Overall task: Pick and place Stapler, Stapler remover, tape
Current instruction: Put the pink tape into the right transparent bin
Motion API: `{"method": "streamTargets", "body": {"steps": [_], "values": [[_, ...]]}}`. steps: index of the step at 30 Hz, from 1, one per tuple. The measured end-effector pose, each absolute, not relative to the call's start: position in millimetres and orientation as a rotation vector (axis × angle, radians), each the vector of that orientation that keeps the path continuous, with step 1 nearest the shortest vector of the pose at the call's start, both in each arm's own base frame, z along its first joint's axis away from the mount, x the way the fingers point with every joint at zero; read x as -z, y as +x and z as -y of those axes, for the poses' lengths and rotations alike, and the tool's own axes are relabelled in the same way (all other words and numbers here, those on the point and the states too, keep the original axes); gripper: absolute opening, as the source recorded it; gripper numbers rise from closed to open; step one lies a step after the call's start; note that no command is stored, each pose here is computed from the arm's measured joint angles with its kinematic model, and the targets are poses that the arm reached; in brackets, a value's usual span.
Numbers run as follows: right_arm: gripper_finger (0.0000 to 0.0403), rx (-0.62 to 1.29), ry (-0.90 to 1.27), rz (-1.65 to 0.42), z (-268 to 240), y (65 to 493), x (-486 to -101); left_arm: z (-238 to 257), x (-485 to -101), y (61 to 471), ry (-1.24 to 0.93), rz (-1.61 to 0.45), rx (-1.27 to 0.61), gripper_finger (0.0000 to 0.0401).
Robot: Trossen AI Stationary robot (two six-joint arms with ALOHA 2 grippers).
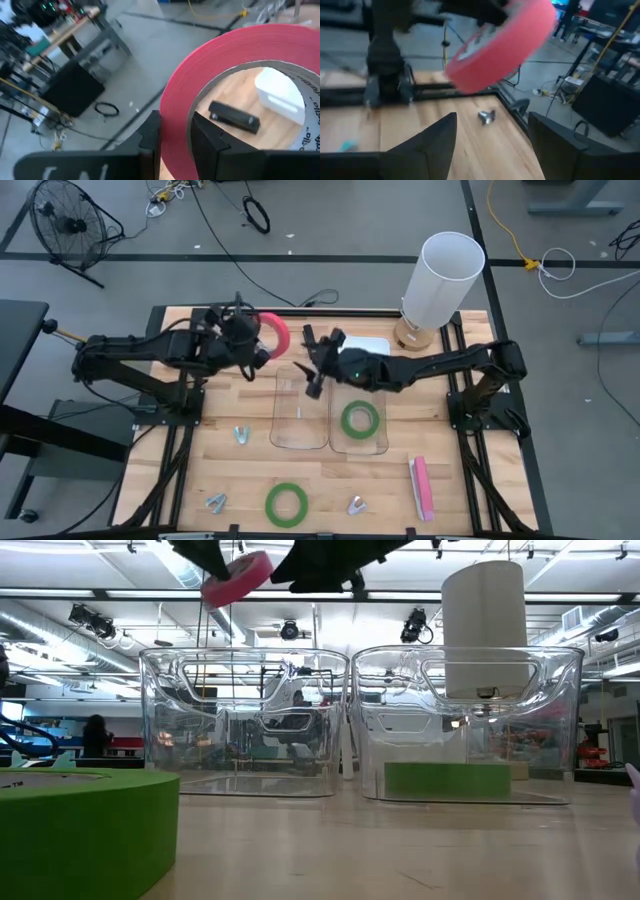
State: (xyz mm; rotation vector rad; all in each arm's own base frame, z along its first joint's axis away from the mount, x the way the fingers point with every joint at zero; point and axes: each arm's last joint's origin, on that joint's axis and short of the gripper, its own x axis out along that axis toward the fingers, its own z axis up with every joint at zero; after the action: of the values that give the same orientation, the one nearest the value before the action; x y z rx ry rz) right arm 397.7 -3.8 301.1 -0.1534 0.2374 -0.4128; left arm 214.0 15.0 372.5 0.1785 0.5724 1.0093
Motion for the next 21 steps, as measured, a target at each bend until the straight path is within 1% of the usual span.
{"method": "streamTargets", "body": {"steps": [2, 5, 7, 9, 16, 21], "values": [[0.0245, 0.371, -0.087, -0.185, 11.8, 399.1, -305.0, -10.2, -375.3, 215.5, 0.183, -0.527, -1.023, 0.0076], [0.0245, 0.251, -0.005, -0.120, 18.2, 400.9, -310.0, -4.3, -377.0, 216.7, 0.234, -0.499, -1.056, 0.0076], [0.0245, 0.175, 0.020, -0.096, 18.8, 401.5, -312.1, -2.1, -376.2, 219.0, 0.267, -0.491, -1.089, 0.0076], [0.0245, 0.142, 0.038, -0.064, 18.7, 401.8, -315.2, 0.0, -374.7, 220.5, 0.287, -0.491, -1.098, 0.0076], [0.0245, 0.205, 0.044, -0.038, 20.0, 401.6, -317.3, 7.3, -367.5, 236.9, 0.332, -0.466, -1.150, 0.0076], [0.0245, 0.224, 0.049, -0.110, 20.4, 401.0, -310.2, 9.1, -361.7, 242.5, 0.398, -0.499, -1.166, 0.0076]]}}
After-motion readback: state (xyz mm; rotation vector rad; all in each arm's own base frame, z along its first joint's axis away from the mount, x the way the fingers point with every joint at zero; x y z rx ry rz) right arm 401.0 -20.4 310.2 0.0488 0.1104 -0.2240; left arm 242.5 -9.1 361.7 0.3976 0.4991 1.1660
